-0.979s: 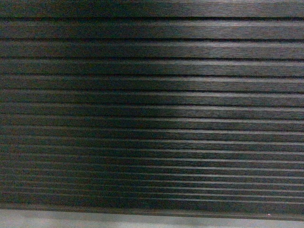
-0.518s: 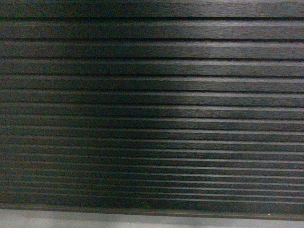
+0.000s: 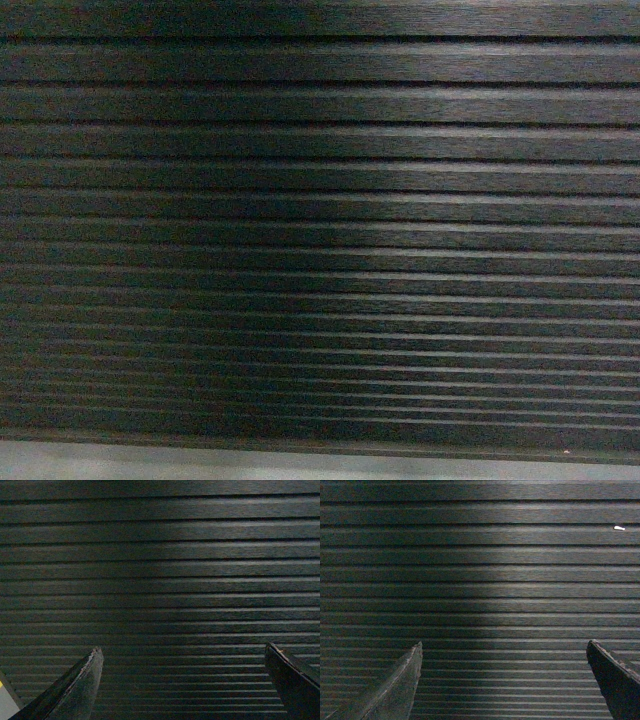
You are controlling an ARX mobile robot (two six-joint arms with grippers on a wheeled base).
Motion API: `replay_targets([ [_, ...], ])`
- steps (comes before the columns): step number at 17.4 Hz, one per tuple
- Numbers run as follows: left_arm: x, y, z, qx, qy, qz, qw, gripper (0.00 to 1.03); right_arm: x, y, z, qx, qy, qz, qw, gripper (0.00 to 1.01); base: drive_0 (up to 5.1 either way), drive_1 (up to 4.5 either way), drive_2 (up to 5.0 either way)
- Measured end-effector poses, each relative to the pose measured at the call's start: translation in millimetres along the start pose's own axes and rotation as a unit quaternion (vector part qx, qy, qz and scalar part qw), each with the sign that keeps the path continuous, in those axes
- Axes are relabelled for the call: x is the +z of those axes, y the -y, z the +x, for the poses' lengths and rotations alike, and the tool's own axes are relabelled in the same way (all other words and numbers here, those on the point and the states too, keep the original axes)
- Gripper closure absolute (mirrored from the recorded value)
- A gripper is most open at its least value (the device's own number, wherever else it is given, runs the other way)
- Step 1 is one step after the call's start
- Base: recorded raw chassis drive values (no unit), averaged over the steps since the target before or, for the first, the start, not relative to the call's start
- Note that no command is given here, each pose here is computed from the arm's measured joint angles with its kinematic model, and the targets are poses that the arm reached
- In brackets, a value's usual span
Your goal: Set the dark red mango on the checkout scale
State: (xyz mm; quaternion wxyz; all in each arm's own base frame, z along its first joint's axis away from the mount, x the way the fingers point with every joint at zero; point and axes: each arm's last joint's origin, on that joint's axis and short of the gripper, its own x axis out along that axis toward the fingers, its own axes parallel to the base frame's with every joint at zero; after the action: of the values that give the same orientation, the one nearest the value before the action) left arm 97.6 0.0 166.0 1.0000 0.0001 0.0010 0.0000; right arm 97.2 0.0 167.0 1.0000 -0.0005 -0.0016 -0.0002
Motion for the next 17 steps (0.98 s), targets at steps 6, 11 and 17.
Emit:
replay_targets([
  [6, -0.2, 0.0, 0.0, 0.0, -0.001, 0.0, 1.0, 0.05, -0.1, 0.0, 0.0, 0.0, -0.001, 0.0, 1.0, 0.03, 0.0, 0.0, 0.0],
  [11, 0.0, -0.1, 0.0, 0.001, 0.0, 0.0, 1.0, 0.05, 0.0, -0.1, 0.0, 0.001, 0.0, -0.001, 1.0, 0.03, 0.0, 0.0, 0.0],
  [17, 0.0, 0.0, 0.0, 0.0, 0.0, 0.0, 1.0, 0.05, 0.0, 0.0, 0.0, 0.0, 0.0, 0.001, 1.0, 0.03, 0.0, 0.0, 0.0],
])
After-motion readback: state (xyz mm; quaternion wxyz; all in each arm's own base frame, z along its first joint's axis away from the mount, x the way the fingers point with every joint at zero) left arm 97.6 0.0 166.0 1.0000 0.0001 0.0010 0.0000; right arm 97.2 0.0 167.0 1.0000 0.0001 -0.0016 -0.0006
